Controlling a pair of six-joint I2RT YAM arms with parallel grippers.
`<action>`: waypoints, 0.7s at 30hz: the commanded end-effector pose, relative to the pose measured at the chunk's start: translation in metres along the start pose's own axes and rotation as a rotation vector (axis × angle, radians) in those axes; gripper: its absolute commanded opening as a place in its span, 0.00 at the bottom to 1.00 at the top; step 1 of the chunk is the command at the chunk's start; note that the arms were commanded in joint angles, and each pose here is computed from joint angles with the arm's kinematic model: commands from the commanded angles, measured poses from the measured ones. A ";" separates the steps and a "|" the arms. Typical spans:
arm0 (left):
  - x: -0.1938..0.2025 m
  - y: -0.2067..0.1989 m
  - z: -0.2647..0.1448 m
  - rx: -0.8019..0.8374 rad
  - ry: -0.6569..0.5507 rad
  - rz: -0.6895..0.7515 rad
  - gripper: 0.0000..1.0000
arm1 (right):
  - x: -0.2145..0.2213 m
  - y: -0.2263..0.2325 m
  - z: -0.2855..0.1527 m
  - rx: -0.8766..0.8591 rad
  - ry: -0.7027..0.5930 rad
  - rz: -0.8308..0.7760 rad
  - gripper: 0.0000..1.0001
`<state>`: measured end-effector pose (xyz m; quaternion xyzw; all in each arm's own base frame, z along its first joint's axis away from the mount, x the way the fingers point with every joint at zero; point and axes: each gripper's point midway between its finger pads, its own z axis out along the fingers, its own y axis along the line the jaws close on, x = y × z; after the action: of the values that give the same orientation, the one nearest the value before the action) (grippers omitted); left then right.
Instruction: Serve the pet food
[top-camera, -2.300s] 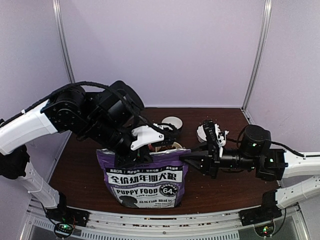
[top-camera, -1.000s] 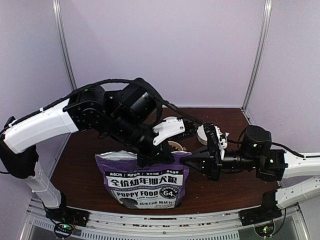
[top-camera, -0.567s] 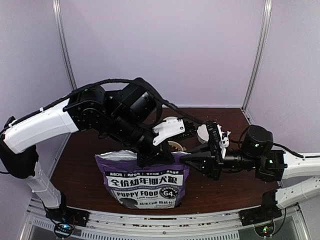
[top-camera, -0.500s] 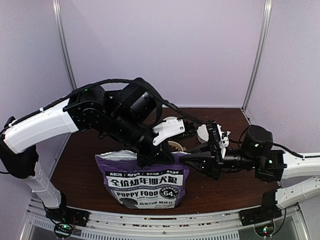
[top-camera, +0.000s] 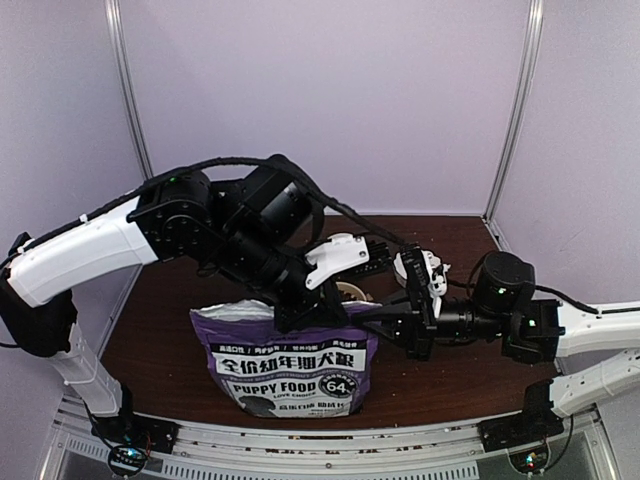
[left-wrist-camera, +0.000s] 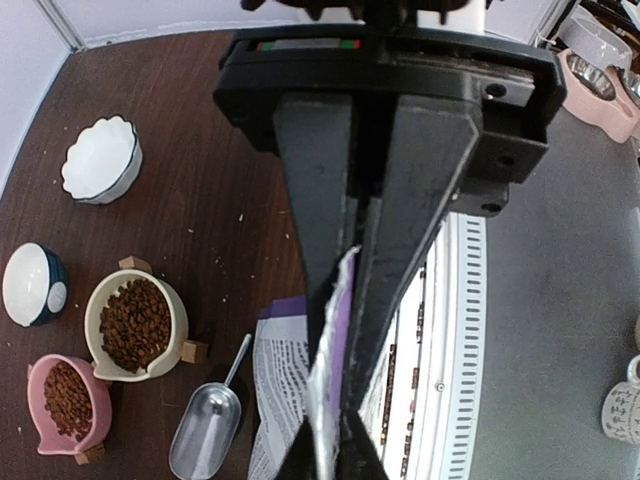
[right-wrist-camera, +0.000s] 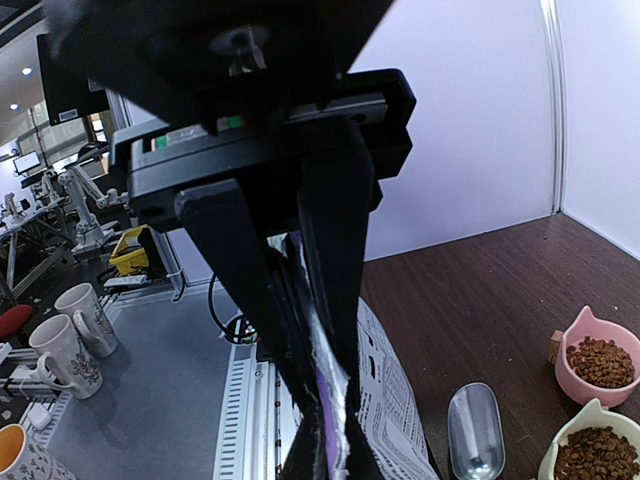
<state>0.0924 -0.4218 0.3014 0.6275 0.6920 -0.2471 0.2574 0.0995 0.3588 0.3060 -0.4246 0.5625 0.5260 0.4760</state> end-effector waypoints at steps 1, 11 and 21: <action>-0.013 0.005 -0.006 -0.003 -0.070 -0.011 0.14 | -0.022 0.001 -0.003 0.014 -0.059 -0.008 0.00; 0.007 0.014 -0.014 -0.023 -0.051 -0.045 0.15 | -0.022 -0.006 -0.017 0.076 -0.083 -0.025 0.00; 0.004 0.012 -0.012 -0.006 -0.059 -0.040 0.00 | -0.020 -0.004 -0.002 0.033 -0.051 0.002 0.08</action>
<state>0.0993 -0.4126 0.3012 0.6111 0.6976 -0.2641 0.2649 0.1070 0.3504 0.3044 -0.4079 0.5785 0.5091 0.4897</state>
